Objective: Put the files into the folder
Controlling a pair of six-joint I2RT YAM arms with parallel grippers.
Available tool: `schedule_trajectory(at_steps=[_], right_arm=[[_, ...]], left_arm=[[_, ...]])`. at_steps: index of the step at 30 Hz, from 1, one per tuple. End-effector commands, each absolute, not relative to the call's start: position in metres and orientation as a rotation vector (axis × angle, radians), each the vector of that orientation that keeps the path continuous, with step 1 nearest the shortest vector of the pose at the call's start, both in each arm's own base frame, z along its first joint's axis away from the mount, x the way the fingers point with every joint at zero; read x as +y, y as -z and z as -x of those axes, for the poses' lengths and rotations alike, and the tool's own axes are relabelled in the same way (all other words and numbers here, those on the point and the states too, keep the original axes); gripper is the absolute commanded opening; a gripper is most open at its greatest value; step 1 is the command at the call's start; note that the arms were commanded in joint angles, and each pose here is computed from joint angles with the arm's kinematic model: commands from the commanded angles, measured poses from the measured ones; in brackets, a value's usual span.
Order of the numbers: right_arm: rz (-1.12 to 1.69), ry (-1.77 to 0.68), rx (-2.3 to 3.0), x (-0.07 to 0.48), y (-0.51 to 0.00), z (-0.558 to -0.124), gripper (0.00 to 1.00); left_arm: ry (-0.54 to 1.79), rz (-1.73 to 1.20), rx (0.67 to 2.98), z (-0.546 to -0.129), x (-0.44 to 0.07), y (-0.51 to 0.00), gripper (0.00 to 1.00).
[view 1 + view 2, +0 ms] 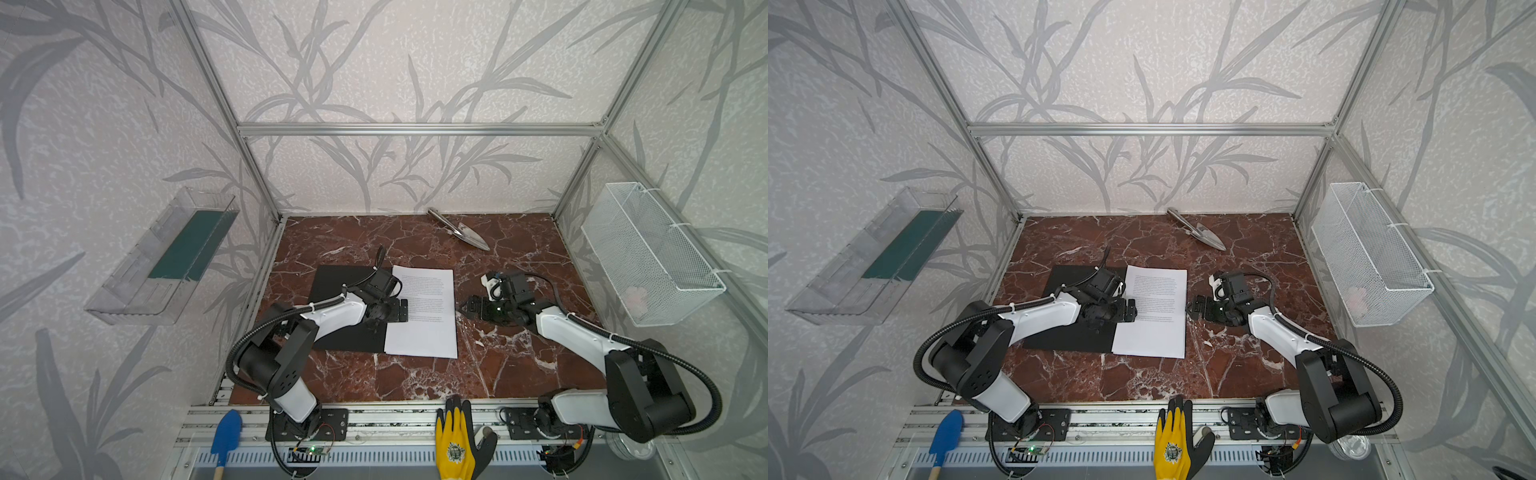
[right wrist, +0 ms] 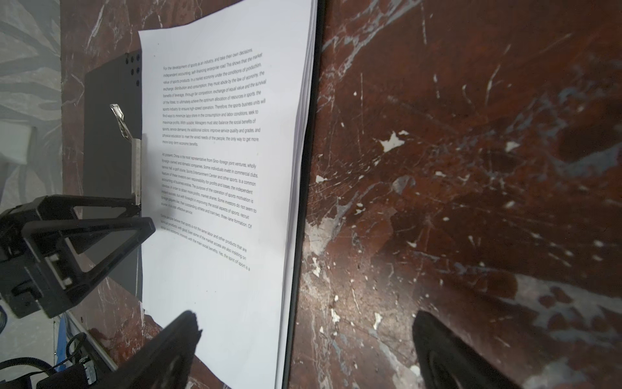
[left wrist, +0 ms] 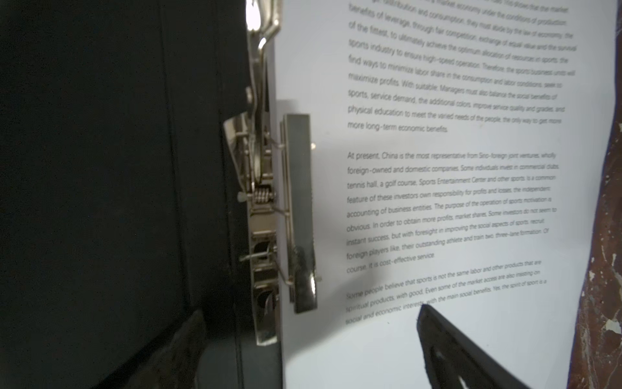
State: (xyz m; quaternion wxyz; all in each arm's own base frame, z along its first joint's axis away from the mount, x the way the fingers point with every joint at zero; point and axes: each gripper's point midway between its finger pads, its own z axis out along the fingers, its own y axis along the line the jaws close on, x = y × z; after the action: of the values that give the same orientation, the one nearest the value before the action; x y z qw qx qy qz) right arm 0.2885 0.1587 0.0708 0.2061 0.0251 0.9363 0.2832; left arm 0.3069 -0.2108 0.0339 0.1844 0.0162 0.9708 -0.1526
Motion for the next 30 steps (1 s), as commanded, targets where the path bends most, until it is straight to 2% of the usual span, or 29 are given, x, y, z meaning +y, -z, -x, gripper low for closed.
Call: schedule_trajectory(at_steps=[1, 13, 18, 30], right_arm=[[-0.045, -0.778, 2.583, 0.156, -0.078, -0.286, 0.99], [-0.066, -0.746, 2.594, 0.153, -0.074, -0.287, 0.99], [-0.116, -0.656, 2.630, 0.139, -0.068, -0.289, 0.99], [-0.240, -0.516, 2.547, 0.104, -0.079, -0.288, 0.99]], left_arm=[[0.480, -0.091, 2.749, -0.310, -0.220, -0.032, 0.99], [0.738, -0.059, 2.742, -0.303, -0.251, -0.026, 0.99], [0.789, -0.062, 2.728, -0.303, -0.271, -0.026, 0.99], [0.902, -0.179, 2.713, -0.296, -0.348, -0.037, 0.99]])
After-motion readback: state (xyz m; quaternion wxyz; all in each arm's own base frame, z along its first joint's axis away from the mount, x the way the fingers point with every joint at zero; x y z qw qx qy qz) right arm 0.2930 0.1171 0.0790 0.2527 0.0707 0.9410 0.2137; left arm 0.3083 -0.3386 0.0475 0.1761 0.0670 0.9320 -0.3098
